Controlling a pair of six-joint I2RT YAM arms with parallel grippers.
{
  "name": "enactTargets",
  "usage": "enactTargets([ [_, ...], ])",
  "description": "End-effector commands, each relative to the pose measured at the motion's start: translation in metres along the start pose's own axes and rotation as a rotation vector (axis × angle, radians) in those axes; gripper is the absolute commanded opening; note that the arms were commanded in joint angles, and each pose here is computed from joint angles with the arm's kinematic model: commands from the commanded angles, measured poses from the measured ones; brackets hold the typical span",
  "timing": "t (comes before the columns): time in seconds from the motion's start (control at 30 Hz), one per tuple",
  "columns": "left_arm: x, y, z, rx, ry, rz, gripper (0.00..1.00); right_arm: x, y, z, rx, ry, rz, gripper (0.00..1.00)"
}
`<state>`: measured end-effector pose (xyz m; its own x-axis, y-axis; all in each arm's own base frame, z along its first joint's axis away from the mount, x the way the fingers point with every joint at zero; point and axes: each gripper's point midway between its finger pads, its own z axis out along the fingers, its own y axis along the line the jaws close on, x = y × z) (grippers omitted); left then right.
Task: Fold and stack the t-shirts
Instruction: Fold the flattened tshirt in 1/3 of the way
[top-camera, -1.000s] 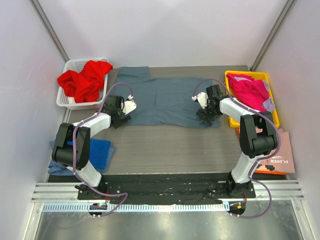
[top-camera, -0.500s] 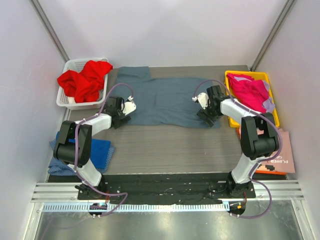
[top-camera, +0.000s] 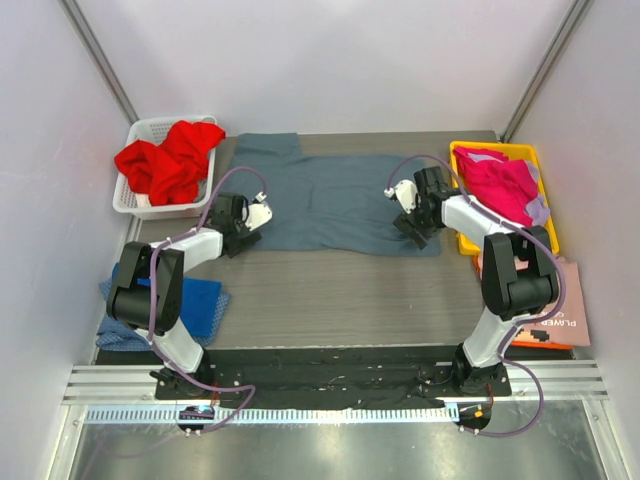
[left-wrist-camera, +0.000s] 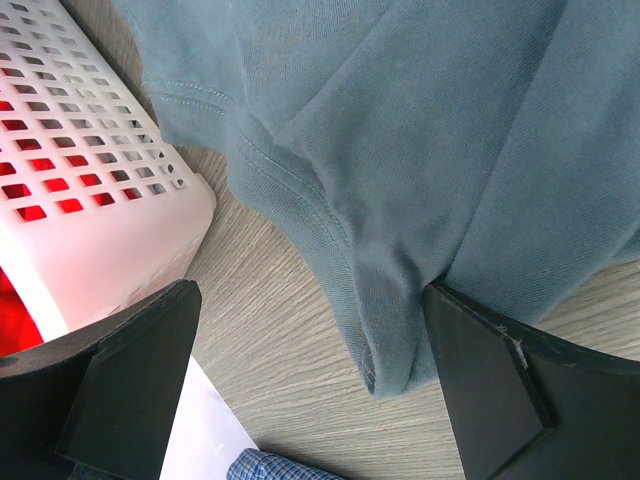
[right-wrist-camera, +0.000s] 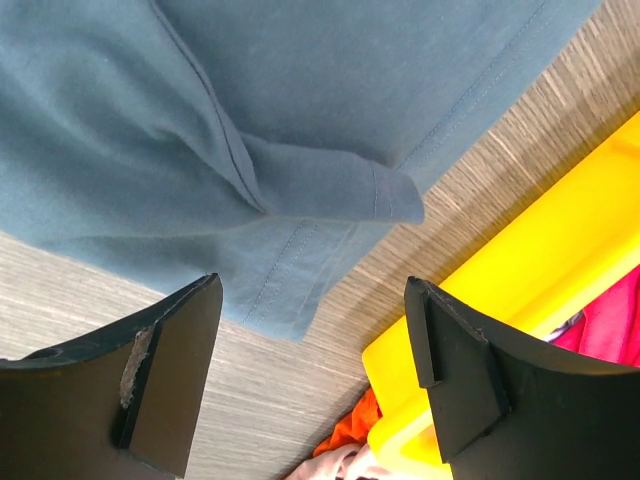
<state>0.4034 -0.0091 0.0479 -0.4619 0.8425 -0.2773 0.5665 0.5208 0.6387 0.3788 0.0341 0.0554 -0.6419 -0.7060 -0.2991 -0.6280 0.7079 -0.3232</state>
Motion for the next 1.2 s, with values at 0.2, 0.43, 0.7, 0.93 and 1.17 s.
enactTargets([
  [0.2,0.017,-0.018,-0.004,0.048,0.026,0.010,1.00,-0.001,0.000,0.025,0.018,0.004,-0.009,0.80],
  [0.43,0.019,-0.021,-0.013,0.057,0.016,0.002,1.00,0.028,0.013,0.039,0.013,0.070,-0.041,0.80],
  [0.7,0.032,-0.030,-0.023,0.069,0.025,0.018,1.00,0.064,0.027,0.030,0.009,0.119,-0.068,0.80],
  [0.93,0.040,-0.040,-0.028,0.081,0.027,0.020,1.00,0.086,0.027,0.011,0.046,0.149,-0.098,0.80],
  [1.17,0.050,-0.053,-0.037,0.090,0.038,0.043,1.00,0.101,0.036,-0.004,0.034,0.166,-0.109,0.80],
])
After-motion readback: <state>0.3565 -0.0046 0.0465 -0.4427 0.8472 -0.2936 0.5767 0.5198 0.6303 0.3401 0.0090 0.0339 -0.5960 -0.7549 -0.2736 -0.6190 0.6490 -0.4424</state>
